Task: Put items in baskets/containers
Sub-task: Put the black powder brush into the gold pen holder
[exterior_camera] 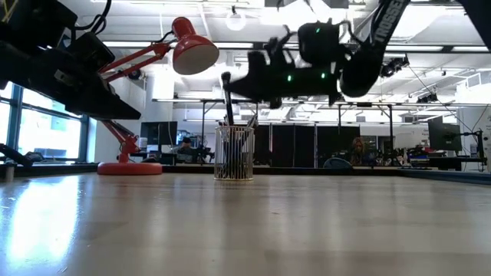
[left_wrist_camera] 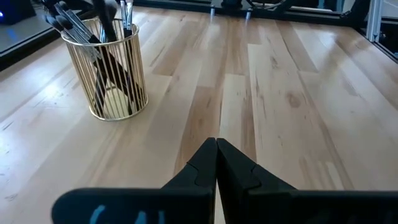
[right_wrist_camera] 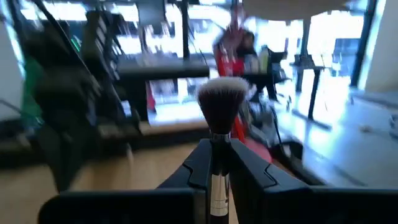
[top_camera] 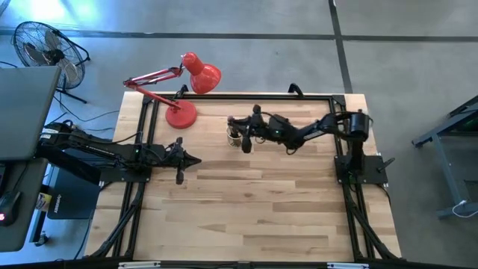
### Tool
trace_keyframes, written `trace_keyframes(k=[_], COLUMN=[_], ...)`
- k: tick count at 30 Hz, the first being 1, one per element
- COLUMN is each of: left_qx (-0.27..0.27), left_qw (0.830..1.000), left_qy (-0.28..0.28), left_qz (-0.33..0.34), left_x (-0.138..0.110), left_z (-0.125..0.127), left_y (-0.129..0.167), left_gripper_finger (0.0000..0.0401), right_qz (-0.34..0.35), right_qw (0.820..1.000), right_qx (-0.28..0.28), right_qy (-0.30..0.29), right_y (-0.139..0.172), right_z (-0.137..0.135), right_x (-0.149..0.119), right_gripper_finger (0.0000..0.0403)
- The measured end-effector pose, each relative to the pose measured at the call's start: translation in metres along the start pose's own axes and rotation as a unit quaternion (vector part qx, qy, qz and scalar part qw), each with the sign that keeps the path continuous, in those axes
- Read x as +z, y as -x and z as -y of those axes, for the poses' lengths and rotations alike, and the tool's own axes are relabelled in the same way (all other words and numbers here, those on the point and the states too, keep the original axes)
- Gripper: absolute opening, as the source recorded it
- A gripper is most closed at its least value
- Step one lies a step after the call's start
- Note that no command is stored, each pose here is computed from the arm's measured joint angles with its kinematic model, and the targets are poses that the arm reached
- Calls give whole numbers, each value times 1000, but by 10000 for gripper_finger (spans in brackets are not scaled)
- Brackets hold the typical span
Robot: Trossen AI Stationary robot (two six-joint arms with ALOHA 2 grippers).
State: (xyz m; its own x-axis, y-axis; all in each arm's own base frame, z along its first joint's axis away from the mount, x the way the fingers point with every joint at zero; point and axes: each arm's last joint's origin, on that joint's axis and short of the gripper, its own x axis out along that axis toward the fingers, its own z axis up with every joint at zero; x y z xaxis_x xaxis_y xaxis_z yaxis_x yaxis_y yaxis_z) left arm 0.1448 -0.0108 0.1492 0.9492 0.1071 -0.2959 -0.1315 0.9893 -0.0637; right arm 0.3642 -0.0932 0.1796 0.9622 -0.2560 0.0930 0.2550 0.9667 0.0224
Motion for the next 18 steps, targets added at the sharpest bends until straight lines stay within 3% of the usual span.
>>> trace_keyframes(k=[10,18], left_qx=[1,0], left_qw=[1000,1000], left_qy=[0,0], left_qz=[-1,1], left_x=[0,0], left_z=[0,0], left_y=[0,0], left_gripper_finger=[0,0], right_qz=[-84,-104], right_qw=[995,993], right_qx=[-46,-59], right_qy=[7,7], right_y=[14,19], right_z=[4,4], right_x=[-37,-43], right_gripper_finger=[29,93])
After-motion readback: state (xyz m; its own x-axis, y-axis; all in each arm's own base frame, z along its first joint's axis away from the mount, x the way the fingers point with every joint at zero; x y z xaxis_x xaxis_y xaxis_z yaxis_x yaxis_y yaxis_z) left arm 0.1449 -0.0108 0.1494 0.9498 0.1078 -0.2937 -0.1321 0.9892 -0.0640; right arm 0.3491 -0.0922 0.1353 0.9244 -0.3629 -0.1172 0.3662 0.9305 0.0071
